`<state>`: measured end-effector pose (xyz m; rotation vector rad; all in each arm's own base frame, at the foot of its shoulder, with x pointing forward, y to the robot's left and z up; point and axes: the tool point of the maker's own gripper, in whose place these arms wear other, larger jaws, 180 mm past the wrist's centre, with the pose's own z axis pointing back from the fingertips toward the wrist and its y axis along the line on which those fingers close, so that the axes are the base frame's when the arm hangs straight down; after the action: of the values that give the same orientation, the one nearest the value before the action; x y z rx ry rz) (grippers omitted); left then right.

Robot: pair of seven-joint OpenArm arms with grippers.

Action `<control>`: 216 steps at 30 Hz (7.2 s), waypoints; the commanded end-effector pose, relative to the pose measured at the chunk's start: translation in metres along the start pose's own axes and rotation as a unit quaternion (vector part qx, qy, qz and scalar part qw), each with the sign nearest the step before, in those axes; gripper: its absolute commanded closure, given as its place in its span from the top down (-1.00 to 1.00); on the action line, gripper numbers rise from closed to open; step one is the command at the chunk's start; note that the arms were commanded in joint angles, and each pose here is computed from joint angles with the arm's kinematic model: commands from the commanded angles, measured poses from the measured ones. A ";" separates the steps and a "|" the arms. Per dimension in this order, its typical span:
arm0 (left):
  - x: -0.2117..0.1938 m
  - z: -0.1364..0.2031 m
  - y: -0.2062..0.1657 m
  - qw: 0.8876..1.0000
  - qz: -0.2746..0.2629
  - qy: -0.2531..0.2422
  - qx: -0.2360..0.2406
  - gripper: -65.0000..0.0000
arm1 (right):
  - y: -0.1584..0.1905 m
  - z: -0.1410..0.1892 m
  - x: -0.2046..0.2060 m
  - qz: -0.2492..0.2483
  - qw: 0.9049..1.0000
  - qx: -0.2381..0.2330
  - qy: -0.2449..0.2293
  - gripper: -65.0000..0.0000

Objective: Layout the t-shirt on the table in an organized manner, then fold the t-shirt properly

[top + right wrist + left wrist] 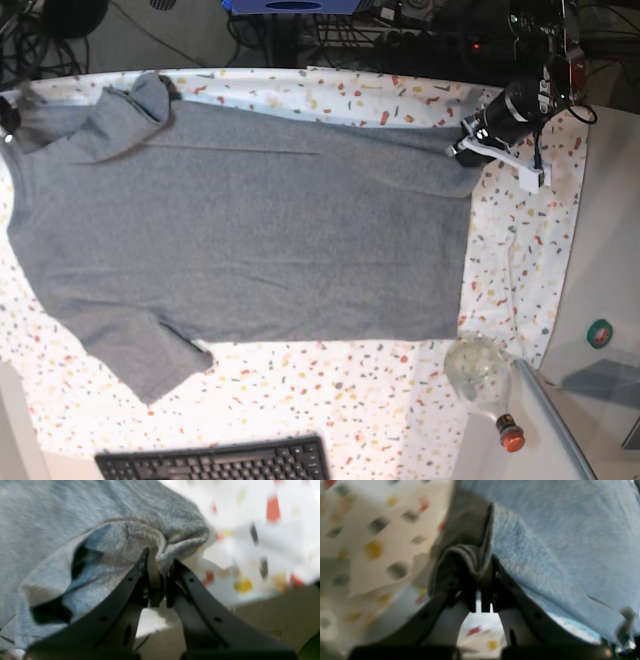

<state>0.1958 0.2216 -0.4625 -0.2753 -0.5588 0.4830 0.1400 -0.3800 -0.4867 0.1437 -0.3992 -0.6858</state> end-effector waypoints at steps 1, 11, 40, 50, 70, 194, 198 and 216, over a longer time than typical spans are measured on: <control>0.017 0.004 0.005 1.000 -0.011 -0.024 0.008 -1.00 | -0.004 0.010 0.025 0.010 0.999 -0.006 -0.034 -1.00; -0.005 -0.003 0.037 0.997 -0.035 0.009 0.063 -1.00 | 0.000 0.006 0.007 0.005 1.000 -0.002 -0.024 -1.00; 0.031 0.034 0.012 0.992 0.098 0.080 0.001 -1.00 | 0.043 0.047 0.051 -0.218 0.974 0.044 0.040 -1.00; 0.003 0.061 0.047 0.994 0.071 0.061 0.056 -1.00 | 0.000 0.045 0.021 -0.201 0.979 -0.007 0.024 -1.00; -0.030 0.067 0.070 0.987 0.092 0.098 0.083 -1.00 | -0.002 0.023 -0.019 -0.209 0.976 -0.020 0.057 -1.00; 0.048 0.087 0.106 0.985 0.131 -0.011 0.110 -0.22 | 0.155 -0.058 0.102 0.089 0.993 0.059 -0.052 0.17; 0.048 0.083 0.104 0.985 0.133 -0.007 0.106 -0.22 | 0.155 -0.065 0.084 0.084 0.994 0.062 -0.039 0.17; 0.059 0.071 0.095 0.988 0.120 -0.005 0.095 -0.21 | 0.162 -0.066 0.084 0.082 0.994 0.068 -0.039 -1.00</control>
<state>0.1526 0.3330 -0.4271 -0.1642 -0.4354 0.7848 0.3059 -0.2987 -0.4935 0.2160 -0.4772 -0.5029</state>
